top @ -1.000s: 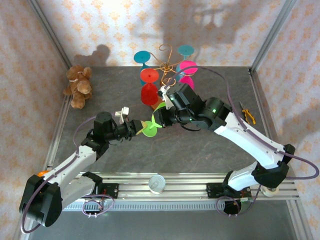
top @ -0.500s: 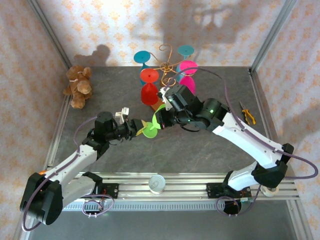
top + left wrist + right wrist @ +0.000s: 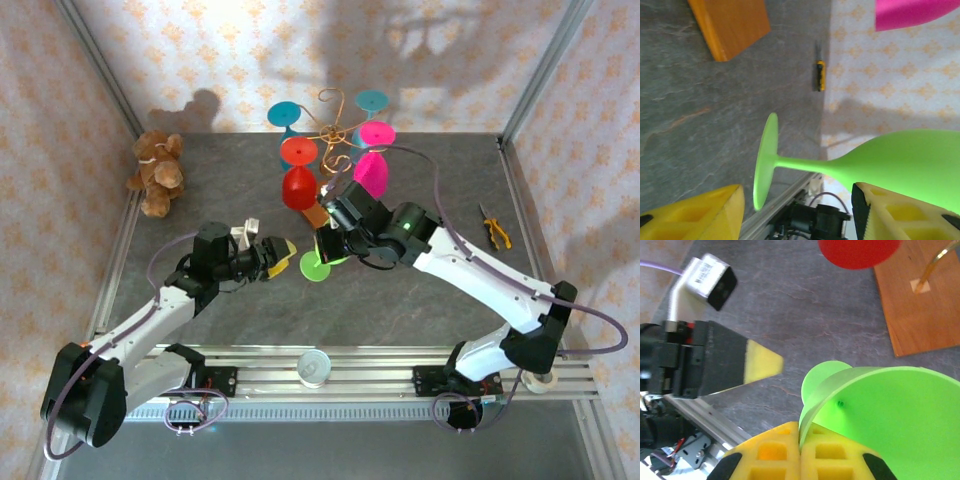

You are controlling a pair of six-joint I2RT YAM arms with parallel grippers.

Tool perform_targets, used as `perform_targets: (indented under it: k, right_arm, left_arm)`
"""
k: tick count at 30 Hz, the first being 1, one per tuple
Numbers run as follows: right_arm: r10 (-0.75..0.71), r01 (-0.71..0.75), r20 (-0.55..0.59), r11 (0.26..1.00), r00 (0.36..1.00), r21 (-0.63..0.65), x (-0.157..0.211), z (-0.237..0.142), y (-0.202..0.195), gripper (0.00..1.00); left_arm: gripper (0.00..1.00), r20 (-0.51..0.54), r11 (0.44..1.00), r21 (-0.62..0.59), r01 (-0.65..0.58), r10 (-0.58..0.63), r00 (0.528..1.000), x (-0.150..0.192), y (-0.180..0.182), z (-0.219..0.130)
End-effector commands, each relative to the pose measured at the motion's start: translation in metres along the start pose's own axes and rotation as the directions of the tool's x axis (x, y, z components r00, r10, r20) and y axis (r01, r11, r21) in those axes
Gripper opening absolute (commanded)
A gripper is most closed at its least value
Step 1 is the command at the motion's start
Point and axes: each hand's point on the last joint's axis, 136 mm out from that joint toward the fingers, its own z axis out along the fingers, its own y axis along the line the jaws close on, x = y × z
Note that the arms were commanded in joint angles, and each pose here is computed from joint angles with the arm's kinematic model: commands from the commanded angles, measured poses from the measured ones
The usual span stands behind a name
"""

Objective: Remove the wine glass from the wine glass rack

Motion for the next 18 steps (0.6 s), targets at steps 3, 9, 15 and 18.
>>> perform_targets:
  k: [3, 9, 15, 18]
  right_arm:
    - [0.047, -0.046, -0.012, 0.992, 0.999, 0.114, 0.011, 0.012, -0.027, 0.00]
    - [0.070, -0.062, -0.043, 0.984, 0.997, 0.165, 0.024, 0.027, -0.043, 0.00]
    - [0.082, -0.063, -0.066, 0.967, 0.994, 0.246, 0.036, 0.039, -0.066, 0.00]
    - [0.079, -0.057, -0.071, 0.958, 0.994, 0.280, 0.039, 0.045, -0.074, 0.00]
  left_arm:
    - [0.57, 0.020, 0.976, -0.187, -0.107, 0.113, 0.993, -0.003, 0.019, -0.015]
    - [0.55, 0.042, 0.957, -0.258, -0.133, 0.149, 0.988, -0.008, 0.021, -0.025]
    - [0.55, 0.065, 0.942, -0.294, -0.164, 0.191, 0.979, -0.013, 0.017, -0.034]
    - [0.55, 0.070, 0.939, -0.299, -0.168, 0.197, 0.978, -0.014, 0.015, -0.035]
